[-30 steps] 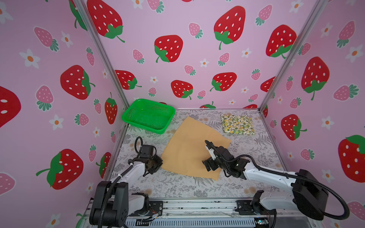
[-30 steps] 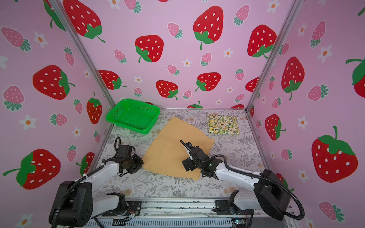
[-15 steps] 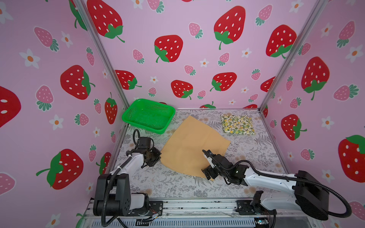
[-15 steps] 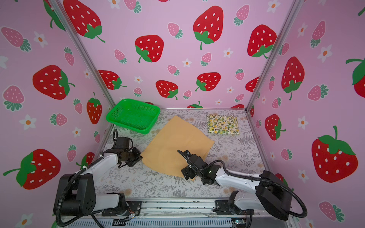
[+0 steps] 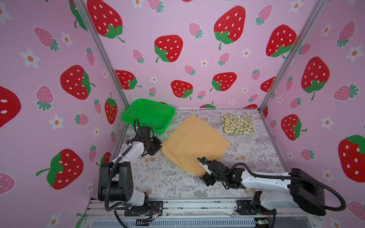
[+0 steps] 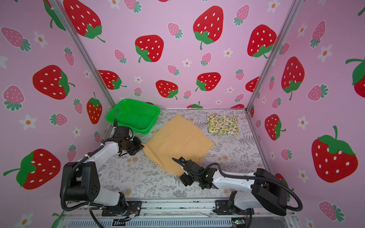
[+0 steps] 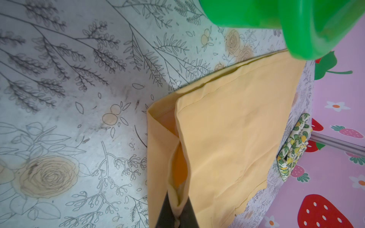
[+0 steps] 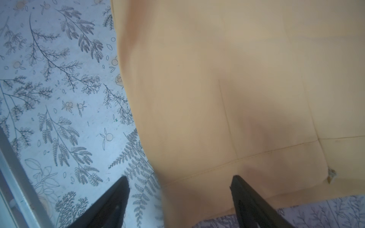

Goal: Fold and stack skirts
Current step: Fold the skirt at the center of the table.

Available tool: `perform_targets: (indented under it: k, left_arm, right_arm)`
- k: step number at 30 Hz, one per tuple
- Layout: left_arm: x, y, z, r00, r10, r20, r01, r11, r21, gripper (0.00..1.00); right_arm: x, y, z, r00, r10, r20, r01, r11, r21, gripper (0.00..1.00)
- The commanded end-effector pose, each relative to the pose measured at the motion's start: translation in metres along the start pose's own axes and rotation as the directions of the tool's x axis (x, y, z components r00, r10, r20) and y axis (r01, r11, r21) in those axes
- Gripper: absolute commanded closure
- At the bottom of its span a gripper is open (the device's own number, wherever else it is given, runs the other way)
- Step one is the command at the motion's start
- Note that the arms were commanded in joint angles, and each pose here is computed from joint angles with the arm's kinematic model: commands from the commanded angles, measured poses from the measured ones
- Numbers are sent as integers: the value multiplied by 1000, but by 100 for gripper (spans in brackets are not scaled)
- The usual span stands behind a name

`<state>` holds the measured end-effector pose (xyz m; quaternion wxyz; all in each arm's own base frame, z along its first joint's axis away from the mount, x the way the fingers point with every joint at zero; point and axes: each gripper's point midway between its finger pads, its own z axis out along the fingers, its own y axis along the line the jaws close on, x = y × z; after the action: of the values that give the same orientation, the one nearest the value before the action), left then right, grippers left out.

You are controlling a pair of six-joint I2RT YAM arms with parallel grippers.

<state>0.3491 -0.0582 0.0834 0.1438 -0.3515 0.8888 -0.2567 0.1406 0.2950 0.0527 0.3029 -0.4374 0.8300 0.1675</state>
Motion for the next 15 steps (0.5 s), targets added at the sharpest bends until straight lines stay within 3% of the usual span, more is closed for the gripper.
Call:
perform_targets:
  k: [1, 8, 15]
  left_arm:
    - [-6, -12, -1, 1000, -2, -17, 2, 1000, 26, 100]
    - [-12, -18, 4, 1000, -2, -23, 3, 999, 36, 100]
    - [-17, -23, 2, 1000, 3, -15, -3, 999, 35, 100]
  right_arm:
    - [0, 6, 4, 1000, -27, -12, 27, 1000, -7, 17]
    - [4, 8, 11, 998, -41, -38, 41, 999, 0, 23]
    - [13, 7, 19, 995, -49, -83, 50, 999, 11, 35]
